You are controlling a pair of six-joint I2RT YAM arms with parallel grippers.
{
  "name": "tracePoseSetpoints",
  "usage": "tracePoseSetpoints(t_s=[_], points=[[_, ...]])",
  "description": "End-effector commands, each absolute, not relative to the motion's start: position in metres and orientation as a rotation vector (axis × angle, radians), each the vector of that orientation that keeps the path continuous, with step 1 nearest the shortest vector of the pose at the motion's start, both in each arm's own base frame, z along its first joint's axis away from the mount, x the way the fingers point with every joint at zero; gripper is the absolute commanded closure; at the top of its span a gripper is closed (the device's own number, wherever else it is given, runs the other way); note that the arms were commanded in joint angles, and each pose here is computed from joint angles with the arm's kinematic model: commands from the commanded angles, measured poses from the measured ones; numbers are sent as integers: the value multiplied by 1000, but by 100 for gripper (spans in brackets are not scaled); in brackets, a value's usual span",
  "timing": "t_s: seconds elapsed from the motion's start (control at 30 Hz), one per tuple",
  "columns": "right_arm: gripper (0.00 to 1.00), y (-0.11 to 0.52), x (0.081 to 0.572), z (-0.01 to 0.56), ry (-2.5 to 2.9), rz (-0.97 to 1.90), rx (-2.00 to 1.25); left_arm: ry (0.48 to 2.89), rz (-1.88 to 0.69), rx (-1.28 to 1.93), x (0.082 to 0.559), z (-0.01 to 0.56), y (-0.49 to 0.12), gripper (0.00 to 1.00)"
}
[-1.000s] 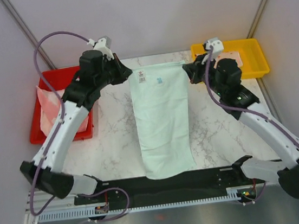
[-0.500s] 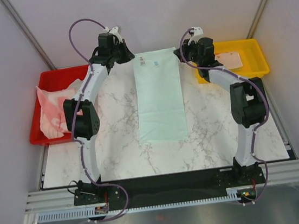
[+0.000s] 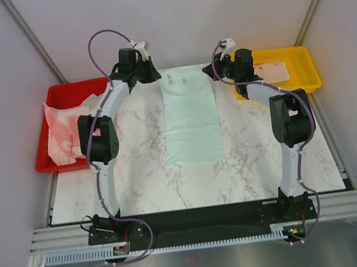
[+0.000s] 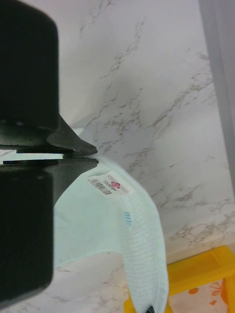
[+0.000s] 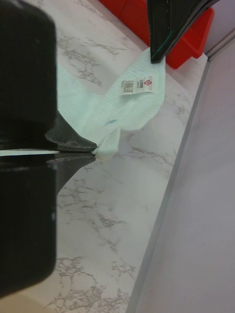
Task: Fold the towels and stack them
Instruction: Fold the towel
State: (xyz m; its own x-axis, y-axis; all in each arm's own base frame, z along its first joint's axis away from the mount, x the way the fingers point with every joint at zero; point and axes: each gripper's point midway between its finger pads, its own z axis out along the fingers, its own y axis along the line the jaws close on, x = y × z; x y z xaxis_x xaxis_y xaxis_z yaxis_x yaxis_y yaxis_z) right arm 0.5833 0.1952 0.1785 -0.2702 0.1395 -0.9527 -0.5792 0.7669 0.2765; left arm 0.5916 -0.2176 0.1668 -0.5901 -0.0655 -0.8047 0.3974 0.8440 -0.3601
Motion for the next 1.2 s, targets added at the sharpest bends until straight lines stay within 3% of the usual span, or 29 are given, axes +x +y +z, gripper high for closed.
tracePoseSetpoints(t_s=[0.0,0.23,0.57,1.17], points=[[100,193,561,212,1659,669,-470,2019,-664,358,572,210,-220,98],[100,178,506,190,1789,639,-489,2062,-695,376,522,209,-221,98],[100,168,439,158,1926,684,-399,2208,-771,322,453,161,-228,98],[100,174,367,130,2046,686,-261,2203,-689,282,397,165,-218,98]])
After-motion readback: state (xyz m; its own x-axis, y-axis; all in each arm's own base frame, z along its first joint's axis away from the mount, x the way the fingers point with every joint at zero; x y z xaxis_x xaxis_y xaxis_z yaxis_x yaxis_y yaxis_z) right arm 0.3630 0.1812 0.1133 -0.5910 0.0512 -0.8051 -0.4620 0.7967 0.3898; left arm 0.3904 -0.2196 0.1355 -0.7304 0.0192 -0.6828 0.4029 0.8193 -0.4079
